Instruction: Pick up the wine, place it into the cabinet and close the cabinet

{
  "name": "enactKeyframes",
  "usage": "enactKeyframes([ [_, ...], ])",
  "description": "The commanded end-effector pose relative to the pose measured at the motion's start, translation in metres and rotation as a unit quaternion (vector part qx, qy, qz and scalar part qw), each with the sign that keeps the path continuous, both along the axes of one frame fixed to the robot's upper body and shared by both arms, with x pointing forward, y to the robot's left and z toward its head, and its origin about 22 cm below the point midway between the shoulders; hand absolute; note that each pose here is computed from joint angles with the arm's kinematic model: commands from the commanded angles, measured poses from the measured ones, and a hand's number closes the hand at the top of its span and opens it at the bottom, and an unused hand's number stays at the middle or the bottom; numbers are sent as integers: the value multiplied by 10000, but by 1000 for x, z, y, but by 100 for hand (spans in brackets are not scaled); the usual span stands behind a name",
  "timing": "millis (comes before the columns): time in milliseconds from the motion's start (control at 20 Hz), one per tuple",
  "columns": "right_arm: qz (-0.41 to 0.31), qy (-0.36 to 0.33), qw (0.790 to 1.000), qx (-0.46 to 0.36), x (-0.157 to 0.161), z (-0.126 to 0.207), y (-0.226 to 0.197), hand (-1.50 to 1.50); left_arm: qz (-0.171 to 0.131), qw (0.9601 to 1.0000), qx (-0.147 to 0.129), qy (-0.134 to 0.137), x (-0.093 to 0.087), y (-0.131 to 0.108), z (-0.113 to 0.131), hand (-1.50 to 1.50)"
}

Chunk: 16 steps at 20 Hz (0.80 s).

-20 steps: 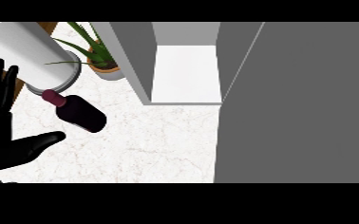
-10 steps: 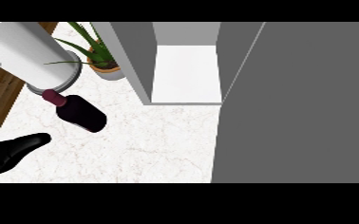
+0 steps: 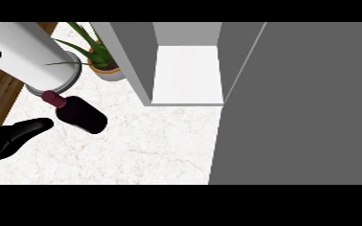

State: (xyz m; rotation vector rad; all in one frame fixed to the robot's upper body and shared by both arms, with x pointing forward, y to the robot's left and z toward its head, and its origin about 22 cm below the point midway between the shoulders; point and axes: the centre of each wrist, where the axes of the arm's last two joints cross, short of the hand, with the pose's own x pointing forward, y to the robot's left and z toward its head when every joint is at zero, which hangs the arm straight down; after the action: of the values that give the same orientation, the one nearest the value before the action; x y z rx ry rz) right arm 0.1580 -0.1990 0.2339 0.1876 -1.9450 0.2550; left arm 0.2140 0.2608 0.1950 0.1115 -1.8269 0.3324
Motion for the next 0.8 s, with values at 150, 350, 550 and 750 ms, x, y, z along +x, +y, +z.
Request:
enactKeyframes([
  [150,95,-253,9996,-5,-24,22,-7,-150,208,9996,-43,209,17,-12,3,-150],
  [350,75,-252,9996,-35,-38,29,-14,-150,274,9992,-134,267,34,9,-11,-150],
  [550,88,-283,9996,41,-44,28,-5,-150,556,9980,-66,304,31,-2,-11,-150],
  [750,47,-283,9996,-9,-23,38,-12,-150,589,9978,-48,296,24,23,-53,-150],
])
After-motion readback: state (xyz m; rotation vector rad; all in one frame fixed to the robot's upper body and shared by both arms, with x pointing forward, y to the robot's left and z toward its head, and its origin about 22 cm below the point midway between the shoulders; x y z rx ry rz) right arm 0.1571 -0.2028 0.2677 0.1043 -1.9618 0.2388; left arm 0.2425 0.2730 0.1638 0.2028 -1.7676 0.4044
